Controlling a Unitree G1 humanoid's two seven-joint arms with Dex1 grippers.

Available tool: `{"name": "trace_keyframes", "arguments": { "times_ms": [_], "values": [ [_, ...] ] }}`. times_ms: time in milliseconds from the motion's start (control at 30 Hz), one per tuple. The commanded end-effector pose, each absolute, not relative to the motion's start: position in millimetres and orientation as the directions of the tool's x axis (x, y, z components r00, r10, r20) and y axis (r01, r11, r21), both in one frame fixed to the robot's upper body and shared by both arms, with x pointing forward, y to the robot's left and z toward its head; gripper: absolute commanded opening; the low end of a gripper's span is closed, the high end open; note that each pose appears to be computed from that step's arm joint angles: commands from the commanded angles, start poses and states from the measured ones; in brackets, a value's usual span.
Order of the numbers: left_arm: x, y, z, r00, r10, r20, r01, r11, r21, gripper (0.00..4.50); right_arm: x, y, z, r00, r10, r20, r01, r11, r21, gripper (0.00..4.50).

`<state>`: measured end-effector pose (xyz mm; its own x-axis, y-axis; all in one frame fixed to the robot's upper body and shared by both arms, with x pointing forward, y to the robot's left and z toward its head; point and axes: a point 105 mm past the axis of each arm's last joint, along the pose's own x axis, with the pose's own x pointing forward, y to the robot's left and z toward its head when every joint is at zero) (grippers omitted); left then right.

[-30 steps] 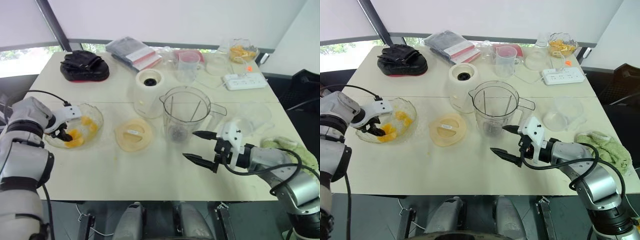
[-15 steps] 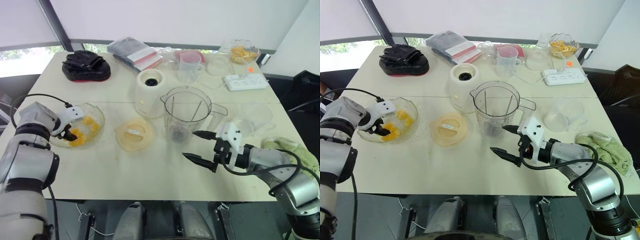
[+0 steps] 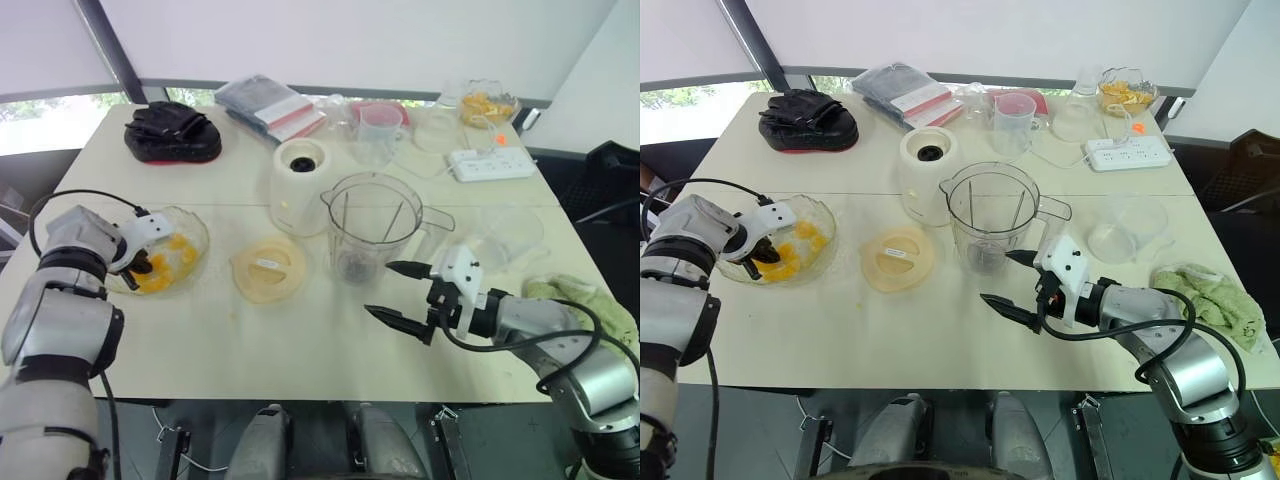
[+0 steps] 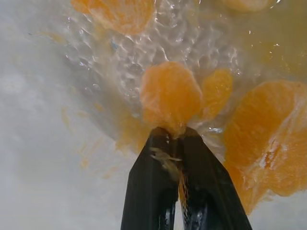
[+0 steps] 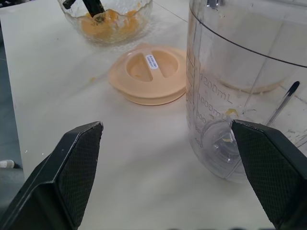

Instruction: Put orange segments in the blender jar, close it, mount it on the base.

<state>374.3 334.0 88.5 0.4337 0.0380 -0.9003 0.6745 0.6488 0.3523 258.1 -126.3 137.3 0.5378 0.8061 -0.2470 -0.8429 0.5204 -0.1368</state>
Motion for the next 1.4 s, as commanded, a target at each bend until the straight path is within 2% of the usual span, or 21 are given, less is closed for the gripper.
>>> {"name": "trace_keyframes", "arguments": {
  "times_ms": [33, 267, 433, 567, 733, 833, 1067, 1167, 1333, 1400],
  "values": [
    [375, 331, 89, 0.441, 0.016, -0.898, 0.674, 0.654, 0.343, 0.07, 254, -121, 148, 0.532, 0.821, -0.209, -0.846, 0.503, -0.179, 4.50],
    [386, 312, 94, 0.508, -0.105, -0.855, 0.636, 0.715, 0.290, 0.07, 254, -121, 147, 0.535, 0.819, -0.209, -0.844, 0.506, -0.179, 4.50],
    [404, 293, 119, 0.633, -0.243, -0.735, 0.538, 0.820, 0.193, 0.07, 255, -121, 146, 0.537, 0.817, -0.212, -0.843, 0.507, -0.183, 4.50],
    [405, 290, 127, 0.657, -0.299, -0.692, 0.532, 0.834, 0.144, 0.07, 256, -120, 146, 0.533, 0.819, -0.211, -0.845, 0.503, -0.183, 4.50],
    [393, 302, 119, 0.591, -0.267, -0.761, 0.616, 0.759, 0.211, 0.07, 258, -120, 146, 0.525, 0.824, -0.214, -0.850, 0.494, -0.186, 4.50],
    [388, 317, 121, 0.554, -0.160, -0.817, 0.681, 0.652, 0.334, 0.07, 259, -119, 146, 0.517, 0.828, -0.215, -0.854, 0.485, -0.187, 4.50],
    [394, 312, 140, 0.530, -0.110, -0.841, 0.760, 0.501, 0.413, 0.07, 260, -116, 144, 0.508, 0.834, -0.215, -0.860, 0.475, -0.185, 4.50],
    [398, 306, 148, 0.526, -0.105, -0.844, 0.784, 0.444, 0.434, 0.92, 261, -115, 144, 0.506, 0.836, -0.212, -0.861, 0.475, -0.184, 4.50],
    [399, 297, 152, 0.492, -0.106, -0.864, 0.823, 0.380, 0.422, 3.56, 260, -115, 143, 0.507, 0.836, -0.210, -0.860, 0.476, -0.183, 4.50],
    [397, 293, 152, 0.450, -0.105, -0.887, 0.856, 0.334, 0.394, 3.56, 260, -115, 143, 0.508, 0.835, -0.211, -0.860, 0.477, -0.183, 4.50]
  ]
}}
